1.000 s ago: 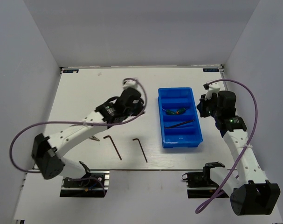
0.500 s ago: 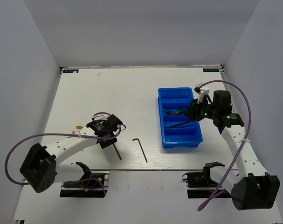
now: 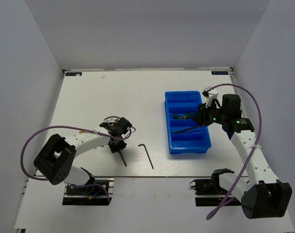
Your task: Sort the tools into containers
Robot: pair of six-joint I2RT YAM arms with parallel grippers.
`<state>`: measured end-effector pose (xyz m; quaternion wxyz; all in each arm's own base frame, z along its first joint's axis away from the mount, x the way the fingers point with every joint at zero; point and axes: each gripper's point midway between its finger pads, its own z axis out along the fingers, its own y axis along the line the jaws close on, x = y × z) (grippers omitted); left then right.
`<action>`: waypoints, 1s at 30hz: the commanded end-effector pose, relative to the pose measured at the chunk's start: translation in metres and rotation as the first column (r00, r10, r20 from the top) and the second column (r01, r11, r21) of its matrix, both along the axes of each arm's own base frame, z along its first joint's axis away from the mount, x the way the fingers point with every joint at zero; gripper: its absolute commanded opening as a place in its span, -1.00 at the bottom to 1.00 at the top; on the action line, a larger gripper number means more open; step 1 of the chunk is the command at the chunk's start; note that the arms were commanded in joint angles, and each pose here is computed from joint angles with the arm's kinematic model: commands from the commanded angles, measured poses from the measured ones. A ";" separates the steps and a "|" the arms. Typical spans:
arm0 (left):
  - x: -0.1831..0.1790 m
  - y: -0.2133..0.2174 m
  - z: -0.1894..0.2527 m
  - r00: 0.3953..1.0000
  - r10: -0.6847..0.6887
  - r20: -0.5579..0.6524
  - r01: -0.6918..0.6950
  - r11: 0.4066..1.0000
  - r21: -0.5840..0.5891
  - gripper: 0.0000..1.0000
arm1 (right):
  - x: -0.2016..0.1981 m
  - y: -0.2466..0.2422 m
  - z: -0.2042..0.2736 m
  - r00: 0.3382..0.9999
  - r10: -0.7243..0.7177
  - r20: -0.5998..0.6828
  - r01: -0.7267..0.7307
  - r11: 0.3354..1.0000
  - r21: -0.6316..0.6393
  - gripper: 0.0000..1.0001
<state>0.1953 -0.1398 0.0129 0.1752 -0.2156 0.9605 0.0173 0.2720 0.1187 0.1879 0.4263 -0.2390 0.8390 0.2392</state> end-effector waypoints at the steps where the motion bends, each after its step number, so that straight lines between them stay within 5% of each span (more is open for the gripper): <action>1: 0.001 0.000 -0.008 1.000 0.004 -0.002 -0.004 1.000 -0.016 -0.23 | 0.004 0.001 0.022 0.997 0.003 0.073 -0.004 1.000 0.007 -0.28; 5: -0.015 0.001 -0.028 0.998 0.000 -0.057 -0.003 0.999 -0.052 -0.62 | 0.004 0.000 0.022 0.997 -0.003 0.075 0.002 1.000 0.008 -0.28; 12: -0.042 0.015 -0.056 0.977 -0.031 -0.212 0.035 0.999 0.016 -0.62 | 0.005 -0.001 0.026 0.996 -0.009 0.093 0.008 1.000 0.014 -0.28; 18: -0.044 0.010 -0.063 0.966 -0.081 -0.245 0.083 0.997 -0.002 -1.00 | 0.005 -0.001 0.027 0.995 -0.019 0.094 0.017 1.000 0.015 -0.28; 25: 0.004 -0.031 0.000 0.966 -0.259 -0.008 0.258 0.964 -0.063 -1.00 | 0.006 -0.003 0.026 0.995 -0.025 0.096 0.024 1.000 0.012 -0.28; 30: 0.040 -0.061 0.069 0.867 -0.429 0.253 0.458 0.887 -0.064 -1.00 | 0.008 -0.004 0.024 0.995 -0.035 0.096 0.035 0.999 0.005 -0.28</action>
